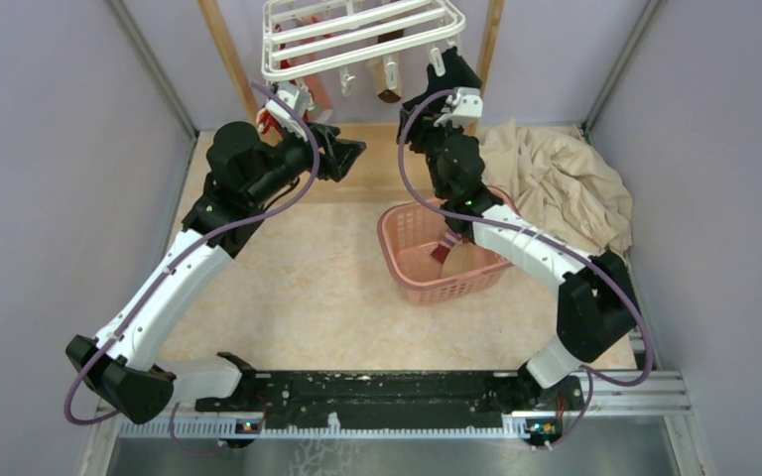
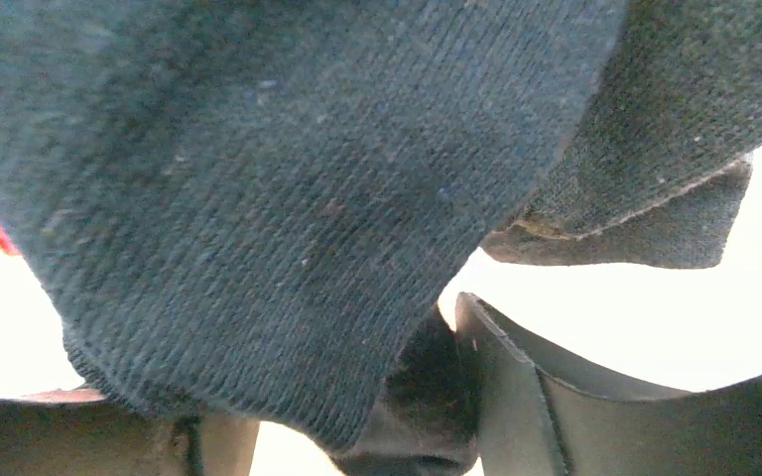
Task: Remove the socks clipped to the hanger
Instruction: Remove the sock from the hanger.
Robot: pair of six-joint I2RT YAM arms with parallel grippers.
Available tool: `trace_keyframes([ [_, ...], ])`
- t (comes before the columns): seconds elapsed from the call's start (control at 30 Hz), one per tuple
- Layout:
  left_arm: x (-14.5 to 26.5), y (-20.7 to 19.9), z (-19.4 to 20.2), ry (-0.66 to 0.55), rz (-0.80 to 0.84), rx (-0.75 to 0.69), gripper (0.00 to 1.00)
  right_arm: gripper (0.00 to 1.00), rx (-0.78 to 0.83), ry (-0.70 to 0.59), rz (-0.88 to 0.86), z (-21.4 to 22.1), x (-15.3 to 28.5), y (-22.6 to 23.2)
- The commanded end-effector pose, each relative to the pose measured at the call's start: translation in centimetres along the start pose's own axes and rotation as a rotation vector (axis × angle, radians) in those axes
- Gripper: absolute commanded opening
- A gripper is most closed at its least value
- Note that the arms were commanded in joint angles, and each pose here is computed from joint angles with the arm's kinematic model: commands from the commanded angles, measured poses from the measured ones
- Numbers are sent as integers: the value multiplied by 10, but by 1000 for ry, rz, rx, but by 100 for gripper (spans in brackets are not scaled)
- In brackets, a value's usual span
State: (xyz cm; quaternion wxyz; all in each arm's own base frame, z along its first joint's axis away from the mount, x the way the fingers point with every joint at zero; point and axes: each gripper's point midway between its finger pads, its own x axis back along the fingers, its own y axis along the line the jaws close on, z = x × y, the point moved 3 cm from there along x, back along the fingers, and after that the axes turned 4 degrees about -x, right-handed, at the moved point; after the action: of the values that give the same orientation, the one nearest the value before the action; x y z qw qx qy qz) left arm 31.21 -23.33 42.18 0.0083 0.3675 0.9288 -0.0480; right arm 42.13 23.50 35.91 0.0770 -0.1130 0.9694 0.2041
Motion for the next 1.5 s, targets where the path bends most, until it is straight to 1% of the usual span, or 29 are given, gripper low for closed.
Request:
trace_keyframes([
  [0.0,3,-5,-7,-12,19,-22,71,60,-51,-116,16,-33,-6,6],
  [0.07,3,-5,-7,-13,22,-20,71,47,-52,-111,1,-34,-1,7],
  [0.13,3,-7,-8,-17,30,-13,71,32,-45,-96,-14,-32,4,6],
  [0.23,2,-10,-9,-19,48,6,71,16,-38,-76,-49,-34,15,8],
  [0.33,-2,-18,-8,-18,81,39,71,10,-15,-34,-122,-31,22,16],
  [0.53,-12,-41,-11,-35,147,79,71,5,8,57,-211,-17,37,24],
  [0.7,-30,-55,-30,-94,205,90,71,3,9,106,-239,-5,48,23],
  [0.87,-50,-54,-48,-142,205,67,72,0,9,144,-256,6,56,23],
  [1.13,-81,-48,-53,-178,195,40,73,0,11,179,-277,17,67,25],
  [1.47,-96,-44,-55,-252,222,40,72,0,10,203,-291,24,76,23],
])
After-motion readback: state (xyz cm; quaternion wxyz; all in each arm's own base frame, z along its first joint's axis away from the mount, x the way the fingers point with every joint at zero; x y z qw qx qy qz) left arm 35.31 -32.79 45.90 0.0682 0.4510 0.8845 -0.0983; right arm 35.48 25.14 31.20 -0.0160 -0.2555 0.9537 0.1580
